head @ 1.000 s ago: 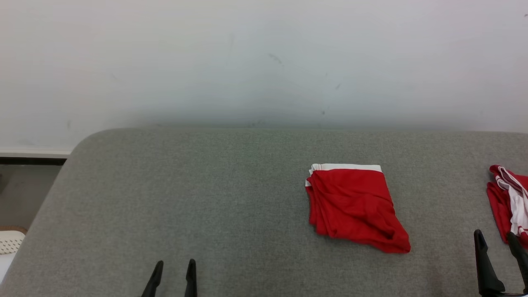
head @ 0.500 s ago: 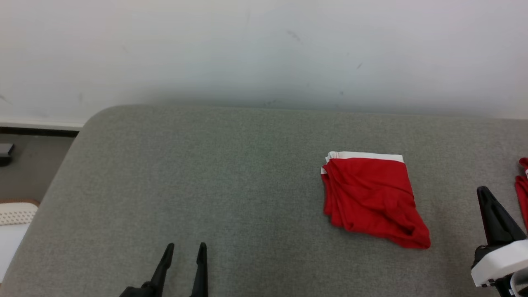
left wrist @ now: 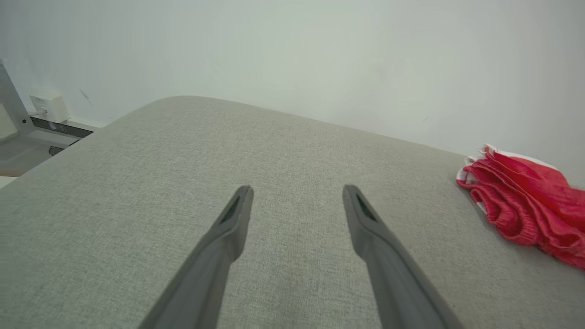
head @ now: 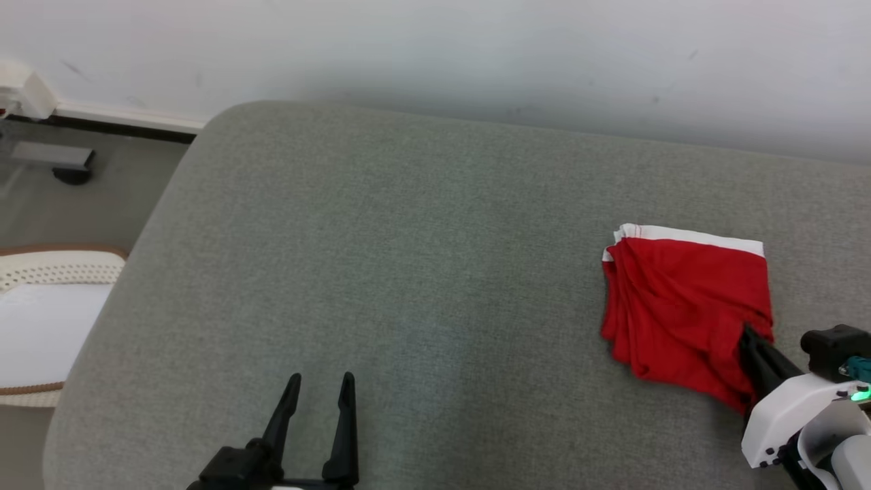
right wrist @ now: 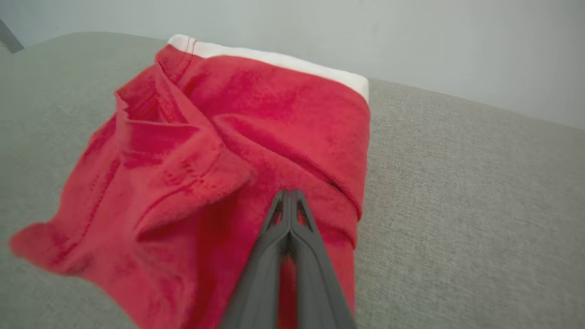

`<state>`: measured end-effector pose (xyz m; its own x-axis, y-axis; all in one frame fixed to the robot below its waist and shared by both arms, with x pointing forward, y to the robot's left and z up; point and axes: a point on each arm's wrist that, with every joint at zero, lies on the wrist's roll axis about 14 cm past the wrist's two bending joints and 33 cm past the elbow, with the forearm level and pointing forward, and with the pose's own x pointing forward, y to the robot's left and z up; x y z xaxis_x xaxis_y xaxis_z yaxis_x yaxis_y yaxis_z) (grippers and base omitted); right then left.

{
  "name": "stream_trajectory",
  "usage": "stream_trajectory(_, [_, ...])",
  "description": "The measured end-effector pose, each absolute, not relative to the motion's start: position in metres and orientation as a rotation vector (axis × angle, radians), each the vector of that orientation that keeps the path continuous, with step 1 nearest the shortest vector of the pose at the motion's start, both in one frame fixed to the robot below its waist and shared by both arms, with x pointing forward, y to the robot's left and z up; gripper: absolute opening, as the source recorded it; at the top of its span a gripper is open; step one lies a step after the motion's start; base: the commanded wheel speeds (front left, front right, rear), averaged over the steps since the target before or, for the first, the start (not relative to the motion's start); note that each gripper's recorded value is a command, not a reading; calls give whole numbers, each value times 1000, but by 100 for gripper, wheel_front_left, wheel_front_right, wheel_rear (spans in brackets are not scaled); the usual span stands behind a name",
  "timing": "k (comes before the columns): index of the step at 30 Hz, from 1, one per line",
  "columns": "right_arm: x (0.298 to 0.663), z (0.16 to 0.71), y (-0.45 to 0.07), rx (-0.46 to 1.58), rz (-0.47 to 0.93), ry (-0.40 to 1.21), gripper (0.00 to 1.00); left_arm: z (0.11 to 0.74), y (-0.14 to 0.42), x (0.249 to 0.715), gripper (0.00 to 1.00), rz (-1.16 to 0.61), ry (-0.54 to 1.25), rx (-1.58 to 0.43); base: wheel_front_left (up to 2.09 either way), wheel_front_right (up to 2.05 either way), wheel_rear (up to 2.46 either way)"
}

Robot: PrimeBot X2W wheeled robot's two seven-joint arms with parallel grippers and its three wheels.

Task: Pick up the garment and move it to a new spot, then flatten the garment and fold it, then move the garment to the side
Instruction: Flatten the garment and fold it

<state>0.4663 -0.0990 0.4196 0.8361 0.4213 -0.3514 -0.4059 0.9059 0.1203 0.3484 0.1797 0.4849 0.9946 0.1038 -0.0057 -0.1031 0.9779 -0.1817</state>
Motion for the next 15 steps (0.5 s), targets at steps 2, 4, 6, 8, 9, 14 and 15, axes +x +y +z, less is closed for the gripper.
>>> stream_trajectory(2, [465,414,-90,47,465,394,0,482,183,347,100,116,4,-180,0,0,0])
stream_trajectory(4, [461,410,-82,42,491,409,0,481,184,347,100,121,8,-179,0,0,0])
stream_trajectory(6, [460,409,-74,36,517,413,0,481,185,346,100,124,8,-179,0,0,0])
stream_trajectory(8, [459,411,-66,18,547,406,0,483,185,347,100,124,4,-181,0,0,0])
stream_trajectory(9, [459,412,-61,14,561,404,0,483,184,347,100,122,1,-181,0,0,0])
stream_trajectory(14, [451,417,-34,-1,639,394,0,486,182,347,100,119,-5,-187,0,0,0])
stream_trajectory(15, [447,416,-28,-10,659,405,0,486,182,346,100,119,-6,-189,0,0,0])
